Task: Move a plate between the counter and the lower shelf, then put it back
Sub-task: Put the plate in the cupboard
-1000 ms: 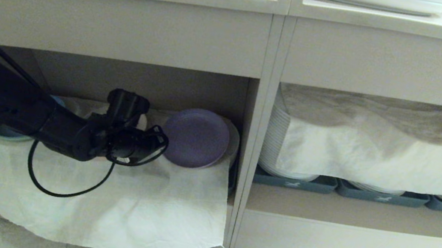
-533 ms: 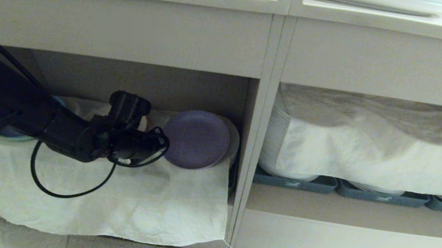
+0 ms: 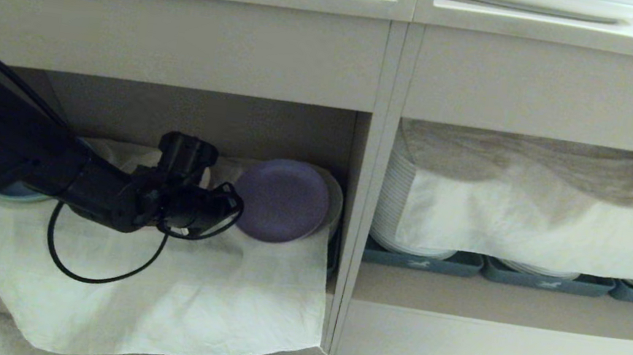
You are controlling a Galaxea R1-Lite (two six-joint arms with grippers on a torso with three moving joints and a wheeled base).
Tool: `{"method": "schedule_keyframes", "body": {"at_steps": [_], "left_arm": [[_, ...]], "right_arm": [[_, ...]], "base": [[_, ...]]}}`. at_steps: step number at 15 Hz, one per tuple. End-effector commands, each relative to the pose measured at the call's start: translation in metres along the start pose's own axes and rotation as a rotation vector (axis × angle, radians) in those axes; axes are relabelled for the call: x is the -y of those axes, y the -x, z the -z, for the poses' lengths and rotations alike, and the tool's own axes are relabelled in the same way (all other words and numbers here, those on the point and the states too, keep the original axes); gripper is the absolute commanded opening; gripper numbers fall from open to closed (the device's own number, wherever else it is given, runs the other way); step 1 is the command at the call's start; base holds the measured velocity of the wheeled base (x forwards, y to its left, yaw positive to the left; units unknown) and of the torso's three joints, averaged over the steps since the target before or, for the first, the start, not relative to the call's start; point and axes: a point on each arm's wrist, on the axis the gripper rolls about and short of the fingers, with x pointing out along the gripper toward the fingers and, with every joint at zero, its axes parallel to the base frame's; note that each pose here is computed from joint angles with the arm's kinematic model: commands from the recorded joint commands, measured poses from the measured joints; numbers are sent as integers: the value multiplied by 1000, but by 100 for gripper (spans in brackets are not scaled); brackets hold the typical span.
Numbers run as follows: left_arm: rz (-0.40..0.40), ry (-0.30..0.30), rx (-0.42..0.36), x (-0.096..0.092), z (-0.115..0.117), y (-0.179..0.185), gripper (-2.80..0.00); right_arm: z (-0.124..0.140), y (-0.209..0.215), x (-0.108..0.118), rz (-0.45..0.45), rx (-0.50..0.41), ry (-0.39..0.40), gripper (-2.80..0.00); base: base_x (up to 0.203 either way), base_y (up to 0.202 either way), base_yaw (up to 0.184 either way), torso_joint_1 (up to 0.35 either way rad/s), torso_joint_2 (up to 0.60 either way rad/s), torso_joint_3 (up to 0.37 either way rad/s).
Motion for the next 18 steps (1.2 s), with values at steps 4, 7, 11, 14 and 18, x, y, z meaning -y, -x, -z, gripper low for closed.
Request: {"method": "schedule_keyframes", "body": {"at_steps": [4, 7, 11, 14, 18], "left_arm": [[-6, 4, 1, -1, 0, -3, 0], [-8, 4, 8, -1, 0, -2, 0], [-9, 4, 12, -1, -1, 7, 0], [-11, 6, 19, -2, 0, 18, 0], [-17, 6, 19, -5, 3, 32, 0]], "right_arm": [[0, 0, 0, -1, 0, 0, -280], [0, 0, 0, 0, 0, 0, -280], [0, 0, 0, 0, 0, 0, -280], [0, 0, 0, -1, 0, 0, -280], [0, 0, 0, 1, 0, 0, -280]], "base": [[0, 0, 0, 0, 0, 0], [0, 0, 0, 0, 0, 0], [0, 0, 0, 0, 0, 0], [0, 0, 0, 0, 0, 0], [0, 0, 0, 0, 0, 0]]}}
